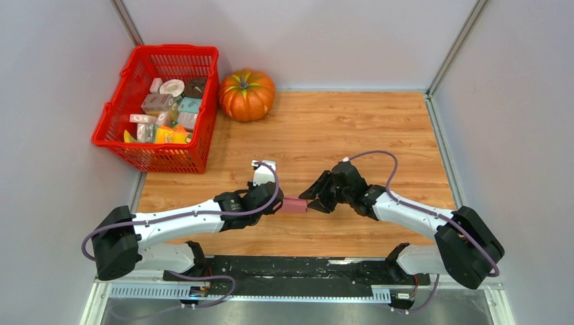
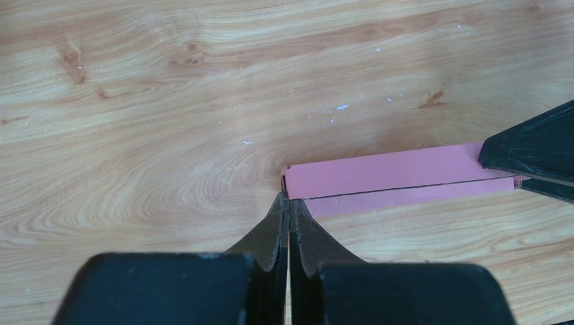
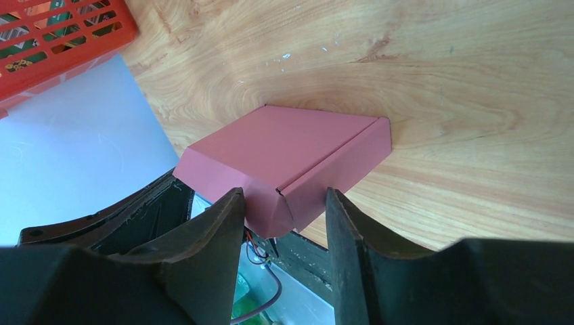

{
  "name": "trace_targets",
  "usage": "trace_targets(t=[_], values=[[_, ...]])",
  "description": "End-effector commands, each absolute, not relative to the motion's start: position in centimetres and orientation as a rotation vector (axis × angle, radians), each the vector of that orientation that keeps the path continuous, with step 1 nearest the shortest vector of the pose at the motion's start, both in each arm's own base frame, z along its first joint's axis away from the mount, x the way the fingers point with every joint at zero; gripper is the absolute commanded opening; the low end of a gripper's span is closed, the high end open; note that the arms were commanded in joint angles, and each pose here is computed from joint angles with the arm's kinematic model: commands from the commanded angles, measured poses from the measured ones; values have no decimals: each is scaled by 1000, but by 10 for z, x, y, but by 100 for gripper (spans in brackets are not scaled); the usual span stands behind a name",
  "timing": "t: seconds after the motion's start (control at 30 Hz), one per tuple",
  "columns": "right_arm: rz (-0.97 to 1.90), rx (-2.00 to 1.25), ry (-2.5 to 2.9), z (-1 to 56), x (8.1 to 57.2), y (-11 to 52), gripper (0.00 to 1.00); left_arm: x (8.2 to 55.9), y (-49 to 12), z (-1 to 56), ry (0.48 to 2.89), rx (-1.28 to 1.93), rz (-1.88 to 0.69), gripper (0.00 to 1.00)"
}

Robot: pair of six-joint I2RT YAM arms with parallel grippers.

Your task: Fold the paper box

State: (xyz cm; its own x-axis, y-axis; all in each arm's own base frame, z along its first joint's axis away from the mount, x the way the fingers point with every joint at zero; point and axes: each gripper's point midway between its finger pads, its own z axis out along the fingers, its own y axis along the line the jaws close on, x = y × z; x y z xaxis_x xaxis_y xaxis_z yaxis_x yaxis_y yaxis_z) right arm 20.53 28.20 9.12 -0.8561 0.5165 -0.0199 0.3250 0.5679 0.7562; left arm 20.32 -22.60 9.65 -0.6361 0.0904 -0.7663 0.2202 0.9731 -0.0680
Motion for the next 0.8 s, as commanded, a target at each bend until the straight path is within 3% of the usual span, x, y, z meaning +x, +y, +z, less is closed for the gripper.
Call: trace_targets(t=[0.0,0.1,0.2,0.43,0.7,0.77], values=[[1211,646,2504,98,210,287,45,192,-232,90,2297,250,-246,0],[1179,637,2508,91,209,284,41,190,-233,92,2286,252,-285,3],[1183,602,2488,91,212,286,40,189,-234,94,2267,254,-317,12],[1153,549,2490,81,212,288,39,184,-227,107,2227,270,-373,44],[1124,518,2489,77,213,287,39,167,-217,128,2221,336,-464,57],[1123,500,2484,79,214,288,39,163,-210,129,2245,335,-459,70]])
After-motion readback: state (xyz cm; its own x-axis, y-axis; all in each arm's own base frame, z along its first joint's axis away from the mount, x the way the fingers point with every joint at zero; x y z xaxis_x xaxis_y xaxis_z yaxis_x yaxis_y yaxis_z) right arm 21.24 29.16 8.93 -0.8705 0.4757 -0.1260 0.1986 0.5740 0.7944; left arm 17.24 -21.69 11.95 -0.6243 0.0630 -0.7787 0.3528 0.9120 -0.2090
